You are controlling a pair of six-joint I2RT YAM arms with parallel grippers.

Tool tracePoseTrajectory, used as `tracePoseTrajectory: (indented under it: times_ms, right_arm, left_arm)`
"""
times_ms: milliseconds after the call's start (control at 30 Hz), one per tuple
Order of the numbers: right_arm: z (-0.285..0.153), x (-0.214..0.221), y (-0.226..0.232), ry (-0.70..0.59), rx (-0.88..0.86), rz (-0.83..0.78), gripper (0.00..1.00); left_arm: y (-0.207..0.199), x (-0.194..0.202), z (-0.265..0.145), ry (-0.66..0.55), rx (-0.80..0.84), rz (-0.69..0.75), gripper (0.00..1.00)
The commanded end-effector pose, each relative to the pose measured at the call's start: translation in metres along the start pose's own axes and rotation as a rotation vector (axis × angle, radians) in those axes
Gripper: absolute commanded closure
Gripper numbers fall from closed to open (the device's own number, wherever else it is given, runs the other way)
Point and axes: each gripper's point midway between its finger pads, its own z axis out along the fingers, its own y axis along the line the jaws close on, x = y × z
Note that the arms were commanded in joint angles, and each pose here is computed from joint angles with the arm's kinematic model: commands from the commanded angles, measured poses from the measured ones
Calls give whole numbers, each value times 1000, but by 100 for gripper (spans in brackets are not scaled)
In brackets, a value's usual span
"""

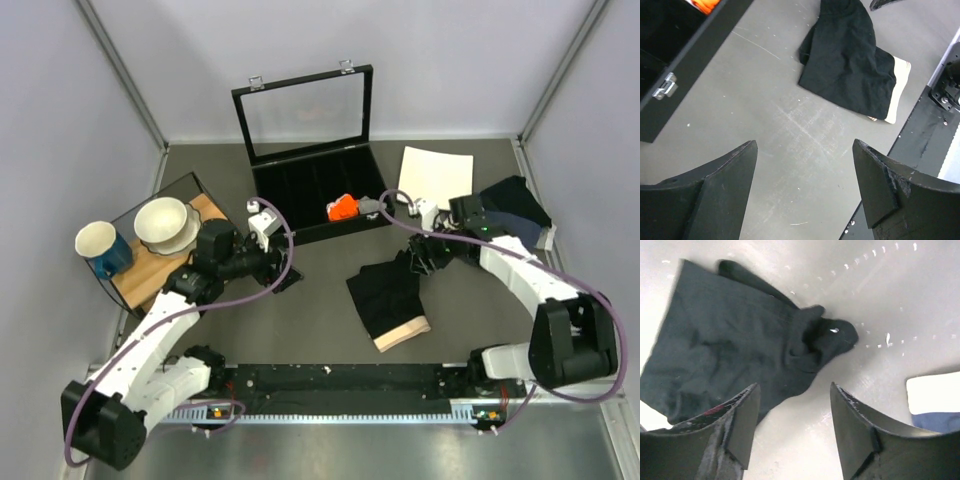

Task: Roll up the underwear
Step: Roll the underwear to the center of the board, then flatten out the underwear at the center of the board.

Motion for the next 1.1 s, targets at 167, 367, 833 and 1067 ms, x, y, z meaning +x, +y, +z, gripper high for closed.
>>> tracePoseTrajectory:
  times_ms: [167,367,833,1067]
  right_arm:
    - [-63,-4,129,-337,-456,-772,15]
    - [-28,48,183,-109,-690,-975,32]
    - [39,106,176,293,-651,-1131,50]
    - [41,106,176,308,-638,-1115,77]
  left_arm:
    - [5,-12,2,-4,-17,16,19]
    - [34,-10,-7,1,-202,11,18]
    - [34,-7,-5,15,-194,3,18]
    - [31,-8,-6,10,-183,6,18]
